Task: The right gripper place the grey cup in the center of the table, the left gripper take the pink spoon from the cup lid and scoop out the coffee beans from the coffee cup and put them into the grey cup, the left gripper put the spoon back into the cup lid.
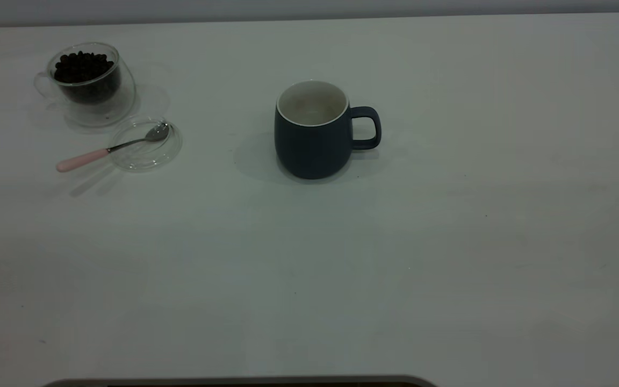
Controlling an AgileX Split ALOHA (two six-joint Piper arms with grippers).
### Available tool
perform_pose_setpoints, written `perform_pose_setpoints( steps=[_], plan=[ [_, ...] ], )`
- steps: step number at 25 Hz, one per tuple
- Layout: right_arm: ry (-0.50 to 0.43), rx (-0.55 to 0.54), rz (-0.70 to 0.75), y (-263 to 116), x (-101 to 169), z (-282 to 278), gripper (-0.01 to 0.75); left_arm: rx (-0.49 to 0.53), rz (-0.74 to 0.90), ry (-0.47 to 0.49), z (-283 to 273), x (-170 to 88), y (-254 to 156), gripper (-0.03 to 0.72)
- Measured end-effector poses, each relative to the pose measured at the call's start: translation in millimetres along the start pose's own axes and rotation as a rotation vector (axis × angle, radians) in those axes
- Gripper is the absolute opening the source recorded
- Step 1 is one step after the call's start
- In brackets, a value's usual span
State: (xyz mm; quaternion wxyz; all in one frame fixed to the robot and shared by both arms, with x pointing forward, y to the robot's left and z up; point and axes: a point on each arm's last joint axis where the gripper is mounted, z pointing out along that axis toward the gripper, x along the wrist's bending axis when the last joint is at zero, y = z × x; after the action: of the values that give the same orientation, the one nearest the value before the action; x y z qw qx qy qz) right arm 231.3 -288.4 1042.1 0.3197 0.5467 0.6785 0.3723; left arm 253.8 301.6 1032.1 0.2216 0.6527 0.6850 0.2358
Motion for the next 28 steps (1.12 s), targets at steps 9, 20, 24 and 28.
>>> perform_pose_setpoints(
  steps=[9, 20, 24, 28],
  plan=[
    [0.000, 0.000, 0.000, 0.0, 0.0, 0.0, 0.586, -0.146, 0.001, 0.002, -12.2, -0.5, -15.0, 0.568],
    [0.000, 0.000, 0.000, 0.0, 0.0, 0.0, 0.586, -0.226, 0.001, -0.001, -18.4, -1.2, -25.2, 0.568],
    [0.000, 0.000, 0.000, 0.0, 0.0, 0.0, 0.586, -0.226, 0.001, -0.002, -18.4, -1.3, -25.2, 0.568],
    [0.000, 0.000, 0.000, 0.0, 0.0, 0.0, 0.586, -0.226, 0.001, -0.002, -18.4, -1.3, -25.2, 0.568]
  ],
)
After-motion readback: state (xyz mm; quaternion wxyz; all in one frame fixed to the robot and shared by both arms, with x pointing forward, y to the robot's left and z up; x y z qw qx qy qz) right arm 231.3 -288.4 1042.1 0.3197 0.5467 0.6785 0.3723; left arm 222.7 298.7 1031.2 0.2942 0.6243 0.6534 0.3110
